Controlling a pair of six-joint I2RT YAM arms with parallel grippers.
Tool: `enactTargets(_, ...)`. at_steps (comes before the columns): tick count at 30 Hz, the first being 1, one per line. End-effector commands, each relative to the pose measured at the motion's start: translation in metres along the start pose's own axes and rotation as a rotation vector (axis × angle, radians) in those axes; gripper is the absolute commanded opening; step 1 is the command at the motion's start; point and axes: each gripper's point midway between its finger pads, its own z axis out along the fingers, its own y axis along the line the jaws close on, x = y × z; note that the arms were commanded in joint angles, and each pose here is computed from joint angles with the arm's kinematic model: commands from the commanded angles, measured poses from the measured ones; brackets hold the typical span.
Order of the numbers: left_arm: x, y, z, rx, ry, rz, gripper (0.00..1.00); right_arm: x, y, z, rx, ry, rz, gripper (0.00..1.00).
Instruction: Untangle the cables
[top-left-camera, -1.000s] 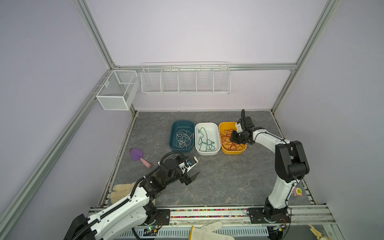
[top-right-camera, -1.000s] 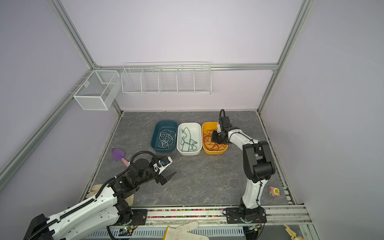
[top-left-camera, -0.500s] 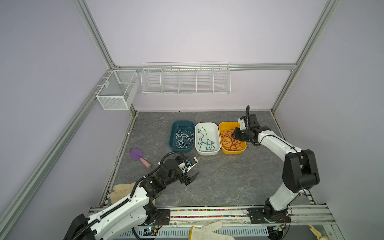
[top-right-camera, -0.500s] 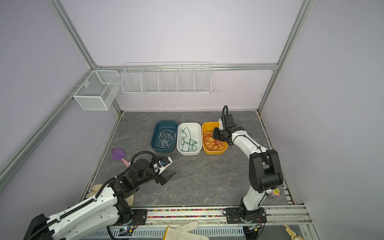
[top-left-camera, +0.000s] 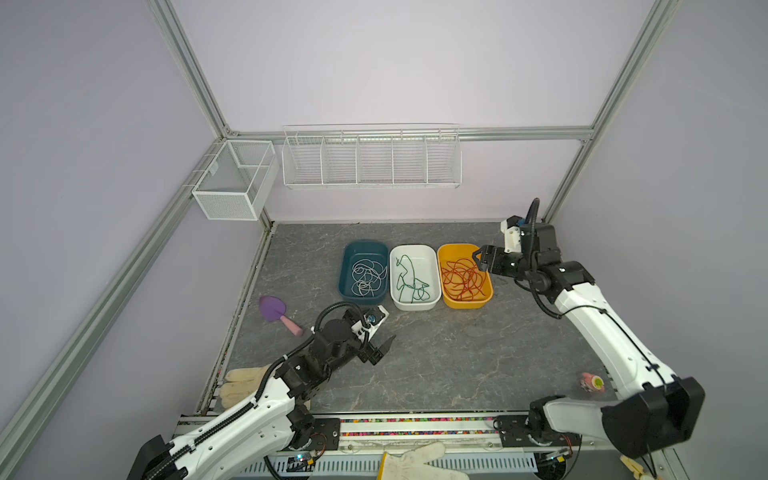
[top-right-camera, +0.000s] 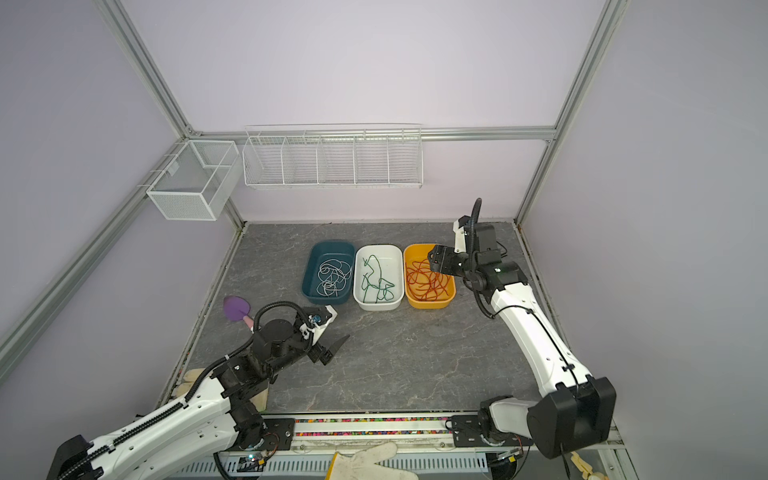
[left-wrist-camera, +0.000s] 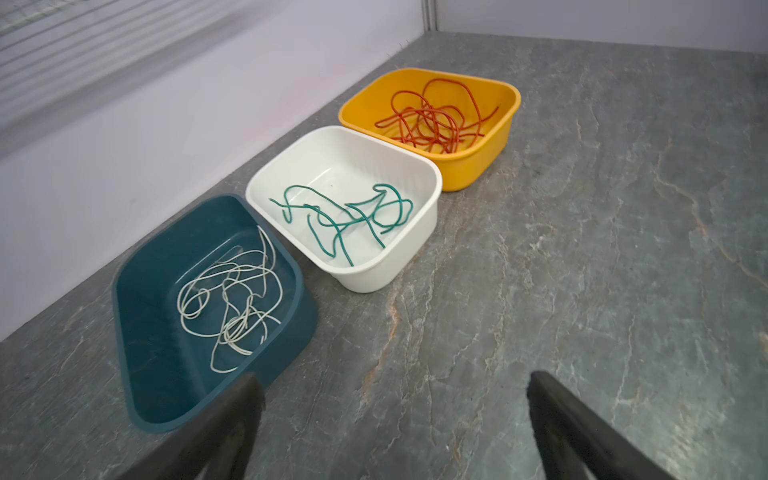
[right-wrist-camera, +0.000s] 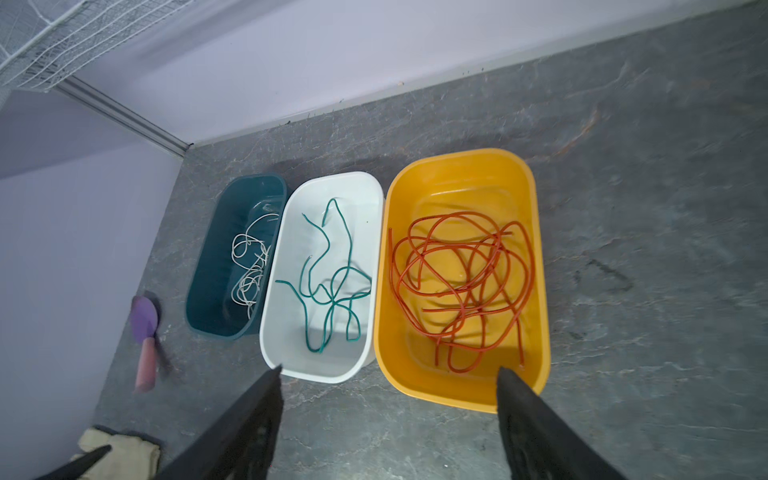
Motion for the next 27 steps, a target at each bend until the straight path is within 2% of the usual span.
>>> enactTargets(1,-0.018,0.027,-0.009,-0.148,-0.071,-0.150,0.99,0.007,-0.016,-0.032,0.094,-0.038,-0.040,0.89)
enactTargets(5,-0.025,0.061,-0.019,-0.333,-0.074,-0.284,0.99,0.009,-0.036,-0.067,0.189,-0.150,-0.049,1.00)
enactTargets(7,-0.026,0.073,-0.024,-0.406,-0.068,-0.338,0.99,0.012,-0.045,-0.081,0.227,-0.212,-0.048,0.96)
enactTargets(8,-0.025,0.077,-0.026,-0.431,-0.064,-0.356,0.99,0.013,-0.049,-0.086,0.237,-0.243,-0.052,0.89)
enactTargets(12,-0.020,0.080,-0.028,-0.454,-0.040,-0.346,0.99,0.022,-0.069,-0.101,0.305,-0.356,-0.040,0.88)
enactTargets(14,-0.016,0.088,-0.032,-0.512,-0.037,-0.342,0.99,0.024,-0.077,-0.109,0.337,-0.389,-0.031,0.88)
enactTargets(18,-0.006,0.114,-0.043,-0.677,-0.025,-0.344,0.99,0.040,-0.093,-0.105,0.389,-0.402,-0.047,0.89)
enactTargets(23,0.008,0.141,-0.052,-0.772,-0.017,-0.371,0.99,0.056,-0.101,-0.088,0.393,-0.403,-0.109,0.89)
enactTargets(27,0.022,0.166,-0.061,-0.863,-0.035,-0.377,0.99,0.062,-0.117,-0.085,0.470,-0.410,-0.107,0.89)
